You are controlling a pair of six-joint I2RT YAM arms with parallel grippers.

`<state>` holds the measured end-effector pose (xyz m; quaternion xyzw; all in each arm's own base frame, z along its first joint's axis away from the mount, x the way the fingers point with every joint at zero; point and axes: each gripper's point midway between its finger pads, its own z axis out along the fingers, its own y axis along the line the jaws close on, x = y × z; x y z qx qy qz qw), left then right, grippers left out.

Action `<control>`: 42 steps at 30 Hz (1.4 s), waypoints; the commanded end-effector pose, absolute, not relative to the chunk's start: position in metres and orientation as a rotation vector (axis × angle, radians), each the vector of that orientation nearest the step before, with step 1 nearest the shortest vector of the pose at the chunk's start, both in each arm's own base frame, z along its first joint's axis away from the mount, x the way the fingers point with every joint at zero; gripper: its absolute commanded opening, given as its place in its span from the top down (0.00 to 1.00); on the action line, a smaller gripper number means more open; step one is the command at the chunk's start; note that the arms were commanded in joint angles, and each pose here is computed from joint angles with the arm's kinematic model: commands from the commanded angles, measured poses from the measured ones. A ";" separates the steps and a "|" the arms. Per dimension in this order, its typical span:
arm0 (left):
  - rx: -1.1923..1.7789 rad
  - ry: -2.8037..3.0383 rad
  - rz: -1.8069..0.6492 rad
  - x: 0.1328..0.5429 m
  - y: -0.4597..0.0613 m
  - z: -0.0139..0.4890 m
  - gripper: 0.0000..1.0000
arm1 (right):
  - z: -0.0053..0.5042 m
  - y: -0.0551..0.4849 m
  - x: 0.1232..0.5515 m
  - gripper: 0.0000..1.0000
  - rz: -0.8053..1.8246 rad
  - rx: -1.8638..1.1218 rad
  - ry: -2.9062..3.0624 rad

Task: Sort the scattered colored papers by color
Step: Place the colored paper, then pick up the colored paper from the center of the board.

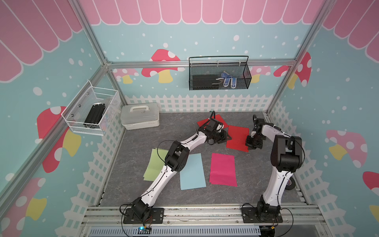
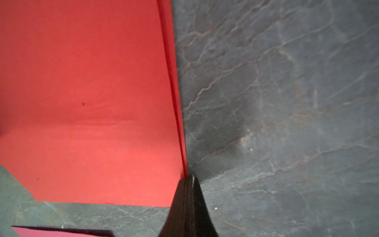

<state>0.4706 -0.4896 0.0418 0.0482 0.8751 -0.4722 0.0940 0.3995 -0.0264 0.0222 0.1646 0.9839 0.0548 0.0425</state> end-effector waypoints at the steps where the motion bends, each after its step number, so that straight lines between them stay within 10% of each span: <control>1: 0.083 2.532 -1.287 0.496 -0.459 0.076 0.52 | 0.027 -0.030 0.396 1.00 0.139 0.524 3.001; 8: 0.050 2.455 -1.175 0.528 -0.403 0.126 0.46 | 0.058 -0.039 0.397 0.99 0.053 0.541 2.933; 17: 0.056 2.453 -1.045 0.565 -0.359 0.118 0.29 | 0.126 0.013 0.401 0.72 0.151 0.327 2.802; 42: 0.048 2.573 -0.896 0.578 -0.342 0.041 0.25 | 0.159 0.094 0.380 0.74 0.160 0.038 2.774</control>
